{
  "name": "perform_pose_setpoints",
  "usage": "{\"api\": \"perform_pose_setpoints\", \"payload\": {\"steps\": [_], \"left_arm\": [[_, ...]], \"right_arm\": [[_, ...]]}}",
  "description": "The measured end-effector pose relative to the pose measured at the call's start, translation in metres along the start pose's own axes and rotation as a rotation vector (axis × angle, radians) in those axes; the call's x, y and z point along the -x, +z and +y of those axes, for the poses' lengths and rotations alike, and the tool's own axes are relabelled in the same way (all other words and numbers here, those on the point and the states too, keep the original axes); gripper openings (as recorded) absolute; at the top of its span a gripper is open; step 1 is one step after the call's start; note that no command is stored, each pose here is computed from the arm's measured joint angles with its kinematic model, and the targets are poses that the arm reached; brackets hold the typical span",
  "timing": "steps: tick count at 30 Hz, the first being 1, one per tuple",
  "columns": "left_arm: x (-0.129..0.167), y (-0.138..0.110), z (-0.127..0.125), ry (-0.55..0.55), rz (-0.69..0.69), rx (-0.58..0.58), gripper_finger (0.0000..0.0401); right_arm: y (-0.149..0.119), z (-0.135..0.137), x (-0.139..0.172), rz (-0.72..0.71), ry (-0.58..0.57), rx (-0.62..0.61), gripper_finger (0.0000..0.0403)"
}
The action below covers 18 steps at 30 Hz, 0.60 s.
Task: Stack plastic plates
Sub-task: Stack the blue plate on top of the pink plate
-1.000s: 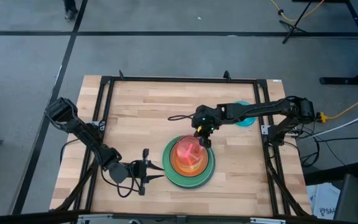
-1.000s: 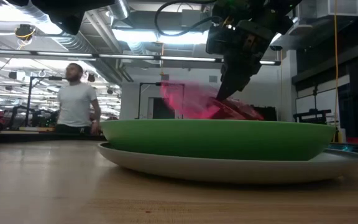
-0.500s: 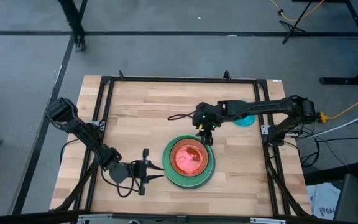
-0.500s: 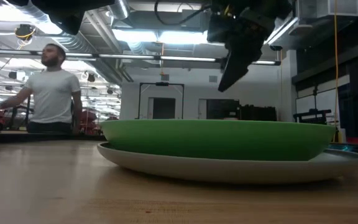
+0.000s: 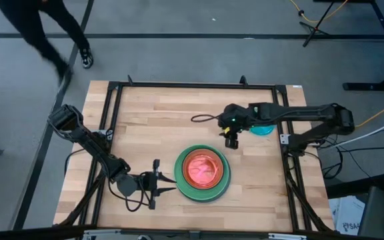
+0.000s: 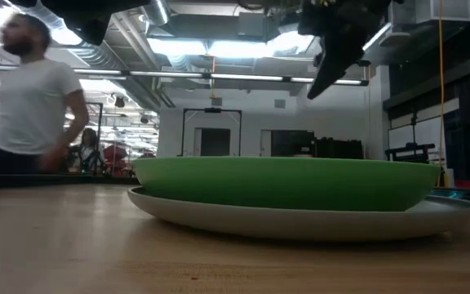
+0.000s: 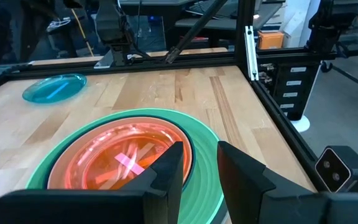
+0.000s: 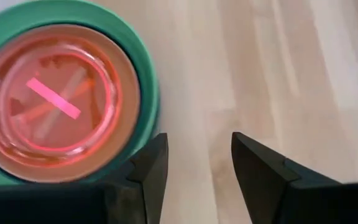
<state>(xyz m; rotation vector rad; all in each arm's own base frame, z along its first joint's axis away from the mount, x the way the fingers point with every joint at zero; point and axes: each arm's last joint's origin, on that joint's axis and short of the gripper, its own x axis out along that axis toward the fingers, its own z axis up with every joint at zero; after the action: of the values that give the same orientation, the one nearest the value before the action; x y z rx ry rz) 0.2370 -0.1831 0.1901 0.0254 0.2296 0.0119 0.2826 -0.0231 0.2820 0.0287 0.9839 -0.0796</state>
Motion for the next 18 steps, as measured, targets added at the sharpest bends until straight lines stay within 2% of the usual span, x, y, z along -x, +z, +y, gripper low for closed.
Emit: {"api": "perform_pose_setpoints", "payload": {"steps": [7, 13, 18], "left_arm": [[0.0, 0.0, 0.0, 0.0, -0.001, 0.0, 0.0092], [0.0, 0.0, 0.0, 0.001, -0.002, 0.002, 0.0092], [0.0, 0.0, 0.0, 0.004, -0.002, 0.002, 0.0092]], "right_arm": [[-0.031, -0.034, 0.008, 0.054, -0.109, -0.137, 0.017], [-0.06, -0.061, 0.01, 0.207, -0.329, -0.26, 0.017], [-0.084, -0.074, -0.005, 0.287, -0.38, -0.42, 0.017]]}}
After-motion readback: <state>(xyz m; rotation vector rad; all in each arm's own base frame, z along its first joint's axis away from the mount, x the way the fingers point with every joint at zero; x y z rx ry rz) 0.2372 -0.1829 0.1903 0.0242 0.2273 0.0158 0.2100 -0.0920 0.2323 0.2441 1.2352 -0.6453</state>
